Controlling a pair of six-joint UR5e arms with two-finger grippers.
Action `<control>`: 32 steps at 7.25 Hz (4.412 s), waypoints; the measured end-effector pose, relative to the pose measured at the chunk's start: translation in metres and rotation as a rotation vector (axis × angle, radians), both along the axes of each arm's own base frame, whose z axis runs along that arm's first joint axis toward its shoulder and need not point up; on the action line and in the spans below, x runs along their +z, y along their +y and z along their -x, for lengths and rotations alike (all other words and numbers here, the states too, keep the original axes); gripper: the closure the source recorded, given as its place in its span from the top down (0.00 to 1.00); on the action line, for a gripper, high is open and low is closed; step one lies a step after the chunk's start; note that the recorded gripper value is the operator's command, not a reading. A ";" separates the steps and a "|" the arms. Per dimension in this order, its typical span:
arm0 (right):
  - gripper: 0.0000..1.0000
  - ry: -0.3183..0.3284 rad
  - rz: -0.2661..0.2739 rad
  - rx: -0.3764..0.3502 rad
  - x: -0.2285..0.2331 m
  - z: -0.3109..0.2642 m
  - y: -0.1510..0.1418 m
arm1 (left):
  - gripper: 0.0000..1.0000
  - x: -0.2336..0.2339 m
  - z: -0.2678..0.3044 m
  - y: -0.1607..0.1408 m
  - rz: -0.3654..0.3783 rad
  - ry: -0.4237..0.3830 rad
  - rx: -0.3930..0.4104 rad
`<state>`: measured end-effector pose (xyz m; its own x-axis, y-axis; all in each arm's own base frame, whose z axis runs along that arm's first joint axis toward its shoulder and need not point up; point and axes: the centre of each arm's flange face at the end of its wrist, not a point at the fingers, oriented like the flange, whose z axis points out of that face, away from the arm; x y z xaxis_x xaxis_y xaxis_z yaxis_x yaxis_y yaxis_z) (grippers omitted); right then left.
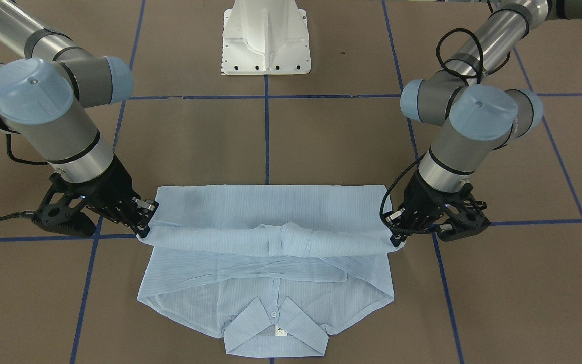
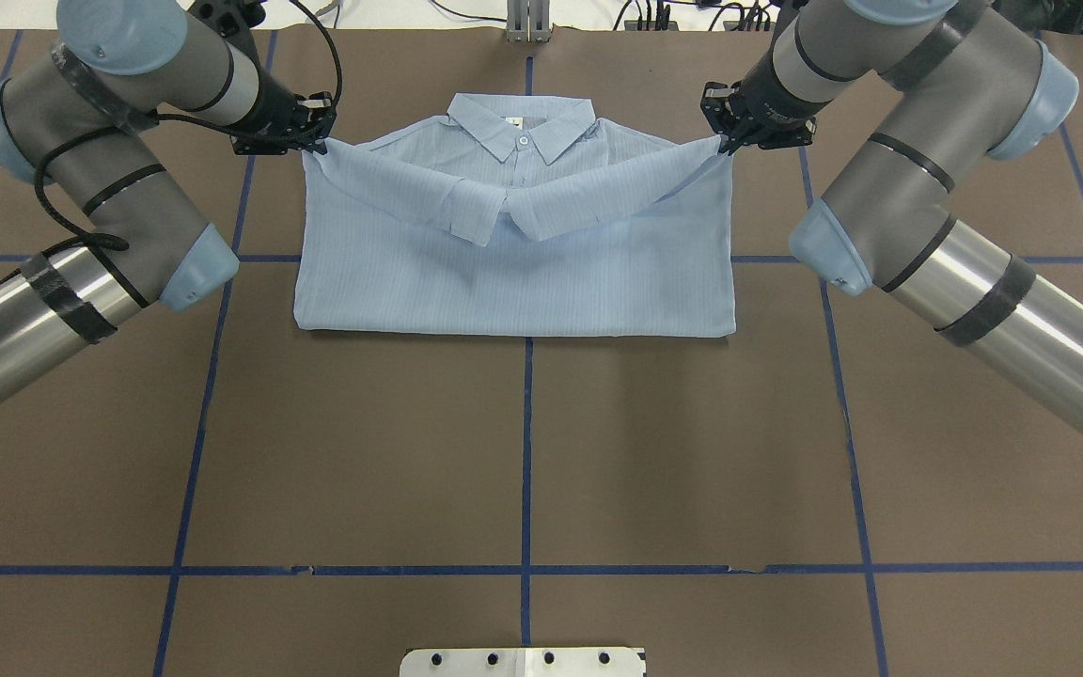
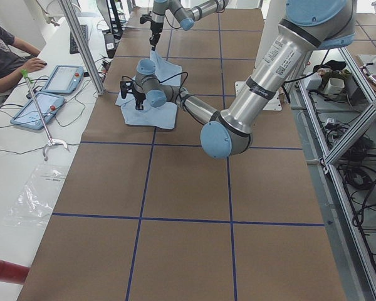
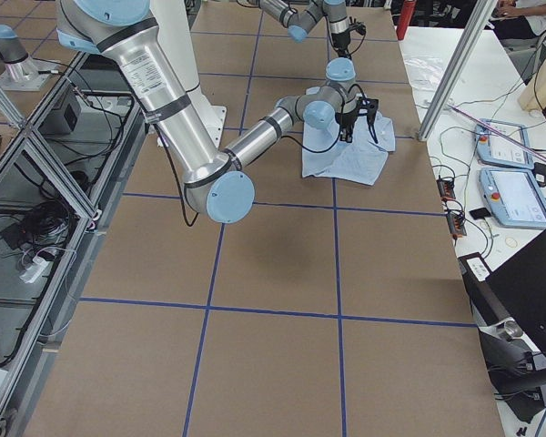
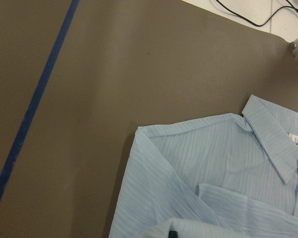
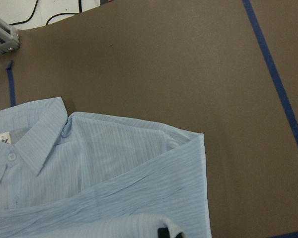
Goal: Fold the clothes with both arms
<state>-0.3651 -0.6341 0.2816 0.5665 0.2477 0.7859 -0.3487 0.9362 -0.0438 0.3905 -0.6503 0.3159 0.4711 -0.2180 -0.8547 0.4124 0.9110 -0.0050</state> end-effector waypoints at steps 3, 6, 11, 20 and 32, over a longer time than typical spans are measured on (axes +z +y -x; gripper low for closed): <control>0.00 0.046 0.035 -0.023 0.004 0.028 -0.040 | 0.00 0.018 -0.015 -0.022 -0.004 0.003 -0.005; 0.00 0.073 0.057 -0.045 0.016 0.040 -0.054 | 0.00 0.037 -0.021 -0.029 -0.005 0.002 -0.007; 0.23 0.097 0.061 -0.068 0.035 0.041 -0.054 | 0.66 0.041 -0.025 -0.033 -0.012 0.003 -0.009; 1.00 -0.012 -0.077 -0.124 0.083 0.037 0.020 | 0.99 0.041 -0.022 -0.031 -0.014 0.008 -0.012; 0.00 -0.016 -0.039 -0.247 0.100 0.075 0.118 | 0.98 0.050 -0.021 -0.026 -0.020 0.012 -0.009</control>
<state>-0.4397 -0.5163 0.3813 0.5938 0.0728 0.8013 -0.1090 0.9940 -0.0096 0.4111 -0.6764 0.3655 0.4584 -0.2049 -0.8648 0.4209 0.9071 0.0082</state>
